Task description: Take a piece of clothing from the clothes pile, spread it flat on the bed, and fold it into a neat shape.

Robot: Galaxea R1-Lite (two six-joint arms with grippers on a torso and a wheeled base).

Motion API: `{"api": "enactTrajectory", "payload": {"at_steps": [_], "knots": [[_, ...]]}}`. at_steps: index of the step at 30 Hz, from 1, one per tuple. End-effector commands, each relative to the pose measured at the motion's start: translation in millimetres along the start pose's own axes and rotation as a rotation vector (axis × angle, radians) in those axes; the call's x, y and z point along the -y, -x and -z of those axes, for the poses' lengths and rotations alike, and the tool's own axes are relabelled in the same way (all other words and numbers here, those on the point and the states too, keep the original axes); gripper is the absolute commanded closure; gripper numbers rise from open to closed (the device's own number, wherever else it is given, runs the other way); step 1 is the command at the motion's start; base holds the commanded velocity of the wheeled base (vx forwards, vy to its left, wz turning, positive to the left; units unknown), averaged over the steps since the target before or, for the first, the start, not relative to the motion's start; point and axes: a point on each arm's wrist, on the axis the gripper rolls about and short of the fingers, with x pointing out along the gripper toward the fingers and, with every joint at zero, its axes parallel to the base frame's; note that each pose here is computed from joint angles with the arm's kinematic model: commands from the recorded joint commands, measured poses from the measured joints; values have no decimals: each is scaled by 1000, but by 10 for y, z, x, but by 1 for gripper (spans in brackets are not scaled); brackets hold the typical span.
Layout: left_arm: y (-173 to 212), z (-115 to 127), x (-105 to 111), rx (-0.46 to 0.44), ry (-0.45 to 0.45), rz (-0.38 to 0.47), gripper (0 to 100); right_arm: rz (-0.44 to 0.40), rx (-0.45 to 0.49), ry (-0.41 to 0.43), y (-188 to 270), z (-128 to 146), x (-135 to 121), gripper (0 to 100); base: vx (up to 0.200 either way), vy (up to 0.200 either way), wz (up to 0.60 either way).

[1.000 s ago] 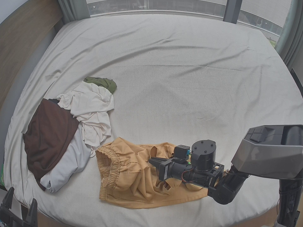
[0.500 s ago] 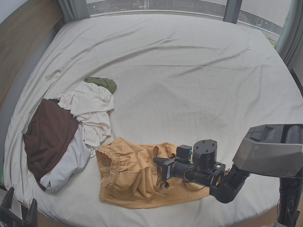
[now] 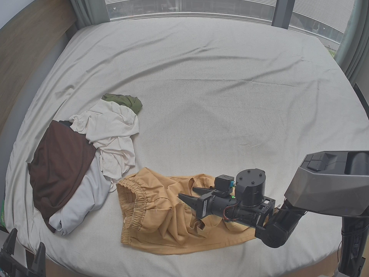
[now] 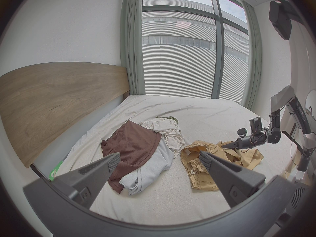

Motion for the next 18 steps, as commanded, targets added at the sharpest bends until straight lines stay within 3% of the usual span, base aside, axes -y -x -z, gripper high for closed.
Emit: {"api": "enactTrajectory", "payload": {"at_steps": [1, 9, 10, 18], "knots": [[0, 52, -1, -1, 1, -1, 0, -5, 0, 3, -63, 18, -4, 0, 0, 0, 0], [0, 52, -1, -1, 1, -1, 0, -3, 4, 2, -111, 32, 9, 0, 0, 0, 0], [0, 52, -1, -1, 1, -1, 0, -2, 4, 2, -115, 34, 11, 100, 0, 0, 0], [0, 52, -1, -1, 1, -1, 0, 9, -5, 0, -137, 80, 32, 100, 0, 0, 0]]}}
